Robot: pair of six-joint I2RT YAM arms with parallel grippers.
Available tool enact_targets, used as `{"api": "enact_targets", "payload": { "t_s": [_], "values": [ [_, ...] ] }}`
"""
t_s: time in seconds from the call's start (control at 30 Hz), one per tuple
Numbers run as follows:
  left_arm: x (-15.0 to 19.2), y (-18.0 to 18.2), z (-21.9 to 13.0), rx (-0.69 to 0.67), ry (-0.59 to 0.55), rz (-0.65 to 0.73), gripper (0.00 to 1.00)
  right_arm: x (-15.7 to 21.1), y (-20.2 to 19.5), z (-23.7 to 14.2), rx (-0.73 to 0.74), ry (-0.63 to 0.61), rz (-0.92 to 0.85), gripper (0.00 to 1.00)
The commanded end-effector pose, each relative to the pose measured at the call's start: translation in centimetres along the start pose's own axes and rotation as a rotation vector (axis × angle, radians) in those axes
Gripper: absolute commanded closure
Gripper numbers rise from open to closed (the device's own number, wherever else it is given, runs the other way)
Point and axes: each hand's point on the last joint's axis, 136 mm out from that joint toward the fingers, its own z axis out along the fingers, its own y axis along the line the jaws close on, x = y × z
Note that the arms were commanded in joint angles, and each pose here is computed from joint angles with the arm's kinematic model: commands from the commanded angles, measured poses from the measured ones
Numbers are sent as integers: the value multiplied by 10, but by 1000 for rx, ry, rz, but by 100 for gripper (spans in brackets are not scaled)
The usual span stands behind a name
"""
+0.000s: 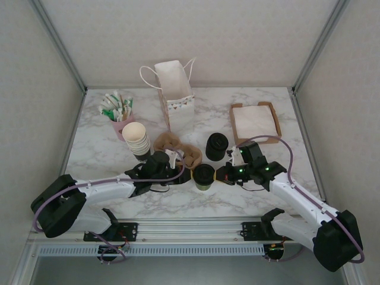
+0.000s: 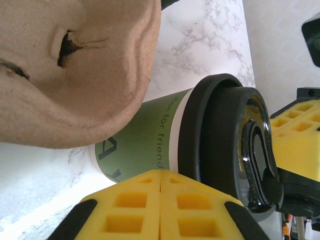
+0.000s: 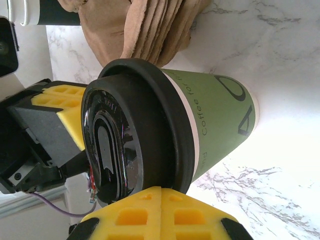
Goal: Pack the takeout coffee
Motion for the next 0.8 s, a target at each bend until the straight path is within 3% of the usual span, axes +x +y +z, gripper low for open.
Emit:
{"api": "enact_targets", "payload": {
  "t_s": [0.0,0.5,0.77],
  "values": [
    [0,-10,-4,46,-15,7,92,9,-16,8,73,31,8,97],
    [0,-7,-9,30,-36,4,93,9,-9,3,114,26,-24,96],
    [-11,-5,-26,-21,-94,8,91,-2,22,-21,80,-25,-86,84]
  ]
}}
